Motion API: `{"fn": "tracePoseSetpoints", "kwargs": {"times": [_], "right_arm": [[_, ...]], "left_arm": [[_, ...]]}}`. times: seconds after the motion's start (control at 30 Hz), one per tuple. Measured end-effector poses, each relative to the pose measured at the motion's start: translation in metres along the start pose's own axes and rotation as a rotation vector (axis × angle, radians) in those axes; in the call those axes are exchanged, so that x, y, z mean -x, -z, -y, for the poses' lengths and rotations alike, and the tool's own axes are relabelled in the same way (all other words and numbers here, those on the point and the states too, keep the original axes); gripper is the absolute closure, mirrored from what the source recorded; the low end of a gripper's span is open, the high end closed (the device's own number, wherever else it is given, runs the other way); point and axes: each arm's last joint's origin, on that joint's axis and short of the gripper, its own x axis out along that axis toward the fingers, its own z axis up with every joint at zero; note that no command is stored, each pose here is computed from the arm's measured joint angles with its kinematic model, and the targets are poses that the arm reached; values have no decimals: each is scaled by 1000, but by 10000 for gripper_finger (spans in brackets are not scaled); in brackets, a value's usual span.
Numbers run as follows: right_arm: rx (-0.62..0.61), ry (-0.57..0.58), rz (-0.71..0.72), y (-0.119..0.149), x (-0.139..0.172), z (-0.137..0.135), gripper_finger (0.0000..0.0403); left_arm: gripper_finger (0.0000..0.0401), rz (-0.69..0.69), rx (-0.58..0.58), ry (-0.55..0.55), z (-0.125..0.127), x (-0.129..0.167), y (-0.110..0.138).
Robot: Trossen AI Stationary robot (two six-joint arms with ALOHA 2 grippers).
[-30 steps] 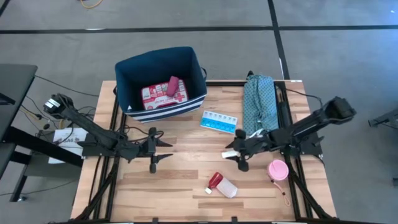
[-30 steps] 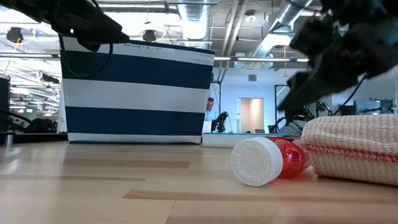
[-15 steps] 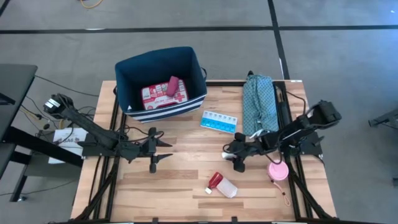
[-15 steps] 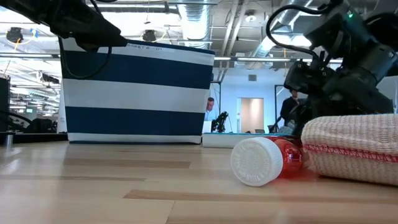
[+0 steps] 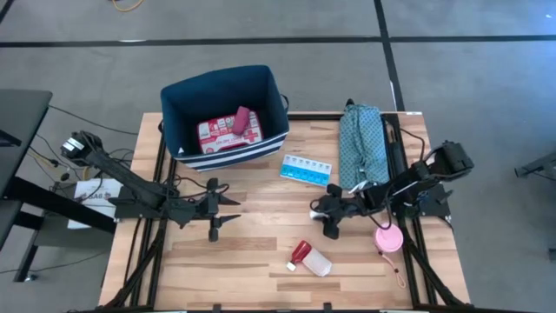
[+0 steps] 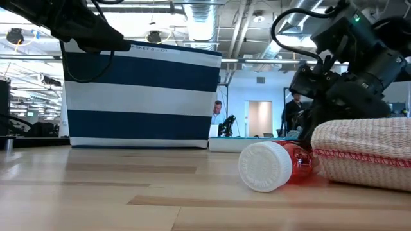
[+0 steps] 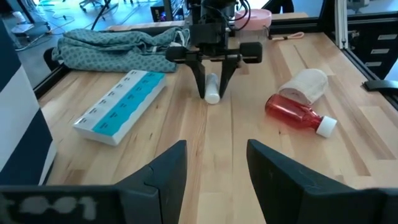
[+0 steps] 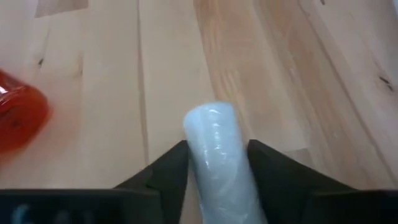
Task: Pick & place medical supplies in basket/bin
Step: Put the white gauze into the blue bin
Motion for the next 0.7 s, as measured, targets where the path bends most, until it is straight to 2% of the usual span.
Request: {"fn": "tracePoseSetpoints", "kwargs": {"times": [0.23,0.4,0.57,0.7], "right_arm": [[-59,-21,16,-2,0,-1,357],[-48,-155,102,-10,0,-10,368],[-16,-252,385,-38,9,-20,360],[140,-263,723,-78,26,-28,346]], "left_arm": [[244,2,3,0,0,0,0],[244,2,3,1,0,0,0],[244,3,4,1,0,0,0],[244,4,5,1,0,0,-1]]}}
